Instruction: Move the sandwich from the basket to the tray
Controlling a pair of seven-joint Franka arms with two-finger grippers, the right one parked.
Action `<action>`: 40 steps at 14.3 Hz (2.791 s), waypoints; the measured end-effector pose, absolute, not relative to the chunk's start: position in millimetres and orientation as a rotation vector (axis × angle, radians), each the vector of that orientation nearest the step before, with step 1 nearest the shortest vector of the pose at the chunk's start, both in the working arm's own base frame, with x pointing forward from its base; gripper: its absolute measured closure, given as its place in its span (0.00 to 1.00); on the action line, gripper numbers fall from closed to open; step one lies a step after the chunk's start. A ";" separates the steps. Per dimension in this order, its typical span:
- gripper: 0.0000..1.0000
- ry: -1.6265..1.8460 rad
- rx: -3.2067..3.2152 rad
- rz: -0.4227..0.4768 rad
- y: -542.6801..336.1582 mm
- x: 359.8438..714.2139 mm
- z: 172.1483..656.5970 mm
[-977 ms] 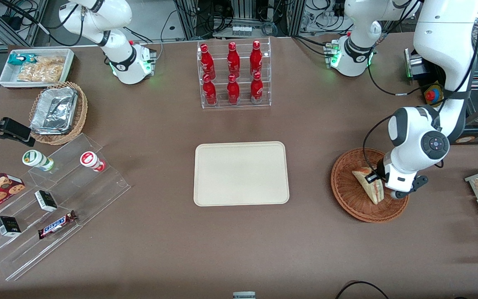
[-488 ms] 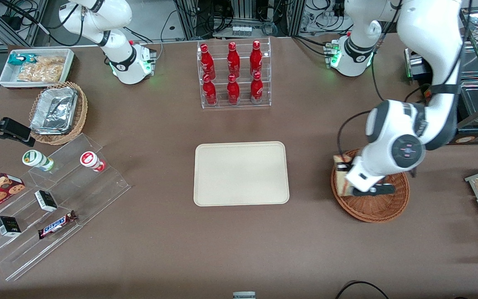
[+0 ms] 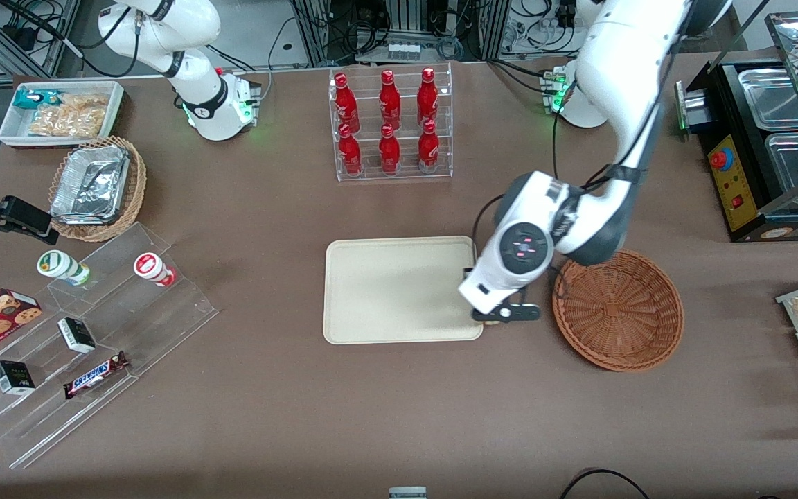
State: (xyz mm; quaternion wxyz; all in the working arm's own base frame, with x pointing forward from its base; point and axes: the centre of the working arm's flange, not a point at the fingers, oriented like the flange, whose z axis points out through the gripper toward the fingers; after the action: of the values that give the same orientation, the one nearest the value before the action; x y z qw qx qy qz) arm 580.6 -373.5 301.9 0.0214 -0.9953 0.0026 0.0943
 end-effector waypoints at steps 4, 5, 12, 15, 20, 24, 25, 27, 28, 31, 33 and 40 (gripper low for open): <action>0.85 -0.004 -3.141 0.229 -449.9 565.0 283.8; 0.85 -0.011 -3.168 0.215 -465.1 559.7 281.1; 0.85 -0.025 -3.199 0.211 -501.5 537.7 256.8; 0.84 -0.088 -3.189 0.224 -504.8 533.9 250.0; 0.61 -0.102 -3.199 0.212 -510.7 531.1 237.4; 0.21 -0.104 -3.228 0.159 -513.9 538.1 261.8; 0.12 -0.108 -3.224 0.151 -510.9 541.3 279.7; 0.00 -0.114 -3.175 0.119 -492.8 549.5 325.4; 0.00 -0.141 -3.138 0.103 -476.3 555.8 348.4; 0.00 -0.290 -3.067 0.093 -409.1 581.7 403.7; 0.00 -0.356 -3.041 0.131 -356.7 599.0 412.7; 0.00 -0.233 -3.043 0.249 -219.5 598.5 446.2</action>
State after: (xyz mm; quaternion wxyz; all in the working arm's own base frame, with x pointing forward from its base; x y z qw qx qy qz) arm 598.5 -219.5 446.2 0.0396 -0.9930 -0.0760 0.0814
